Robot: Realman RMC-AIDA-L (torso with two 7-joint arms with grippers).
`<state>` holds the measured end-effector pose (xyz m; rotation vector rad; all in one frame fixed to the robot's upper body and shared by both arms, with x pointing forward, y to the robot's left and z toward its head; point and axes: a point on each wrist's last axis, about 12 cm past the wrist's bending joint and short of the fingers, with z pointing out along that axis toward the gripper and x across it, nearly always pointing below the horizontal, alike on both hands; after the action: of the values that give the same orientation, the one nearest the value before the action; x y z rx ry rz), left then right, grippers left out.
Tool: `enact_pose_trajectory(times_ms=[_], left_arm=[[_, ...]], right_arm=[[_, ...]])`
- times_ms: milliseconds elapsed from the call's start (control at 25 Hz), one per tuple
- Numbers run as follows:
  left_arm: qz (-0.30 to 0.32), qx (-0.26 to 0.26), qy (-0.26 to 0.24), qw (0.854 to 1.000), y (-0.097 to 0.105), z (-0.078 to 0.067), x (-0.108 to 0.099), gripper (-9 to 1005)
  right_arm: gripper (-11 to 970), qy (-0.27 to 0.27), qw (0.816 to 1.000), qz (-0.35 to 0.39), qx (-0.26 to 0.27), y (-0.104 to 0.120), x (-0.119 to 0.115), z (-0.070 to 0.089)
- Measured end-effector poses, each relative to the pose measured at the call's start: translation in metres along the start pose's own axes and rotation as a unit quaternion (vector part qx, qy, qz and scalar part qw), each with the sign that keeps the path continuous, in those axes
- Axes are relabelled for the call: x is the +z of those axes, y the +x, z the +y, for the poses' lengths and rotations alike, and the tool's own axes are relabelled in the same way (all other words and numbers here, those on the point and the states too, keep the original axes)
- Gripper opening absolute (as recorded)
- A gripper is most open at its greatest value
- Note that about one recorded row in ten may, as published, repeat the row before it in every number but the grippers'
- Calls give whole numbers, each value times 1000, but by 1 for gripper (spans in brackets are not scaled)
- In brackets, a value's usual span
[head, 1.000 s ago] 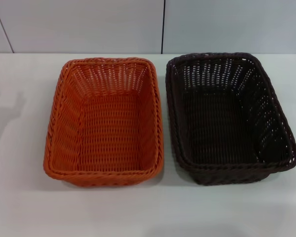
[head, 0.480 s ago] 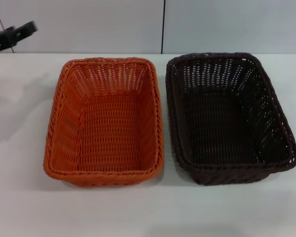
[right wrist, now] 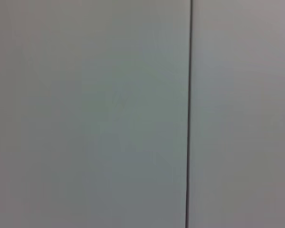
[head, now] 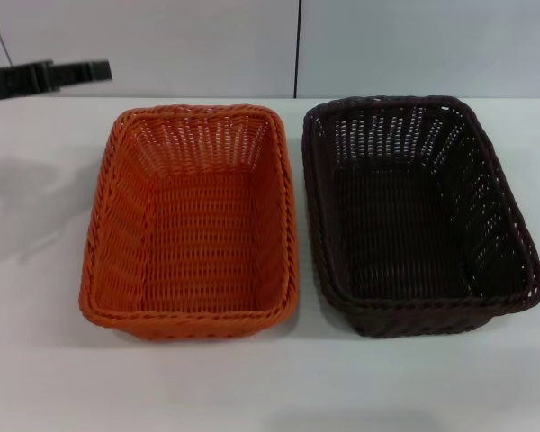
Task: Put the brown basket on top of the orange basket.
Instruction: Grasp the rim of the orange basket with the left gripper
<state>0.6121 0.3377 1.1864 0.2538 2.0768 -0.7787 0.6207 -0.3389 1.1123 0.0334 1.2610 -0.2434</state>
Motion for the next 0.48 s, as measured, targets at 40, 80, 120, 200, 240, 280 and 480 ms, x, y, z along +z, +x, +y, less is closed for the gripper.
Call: enact_pose_trajectory(times_ms=[40,80,120,200,240,280,480], left_arm=[[18,3,-9,1000,-1,-2,0,671],[33,7,-17,999,-2,-4,0,670],[51,10,-28,998,-4,-7,0,669],[71,16,-42,996,-7,-11,0,668],[80,18,-51,995,-8,-13,0,667],[98,20,-65,993,-10,-17,2,667],[130,27,-86,987,-14,-25,8,663]], right_arm=[[625,0,1000,0,0,0,0,0],[625,0,1000,3,-1,2,-2,-1],[625,0,1000,5,-2,3,-5,-2],[625,7,1000,12,-4,7,-11,-8],[625,7,1000,12,-4,7,-11,-8],[624,9,1000,15,-5,8,-13,-9],[624,19,1000,23,-7,12,-19,-16]])
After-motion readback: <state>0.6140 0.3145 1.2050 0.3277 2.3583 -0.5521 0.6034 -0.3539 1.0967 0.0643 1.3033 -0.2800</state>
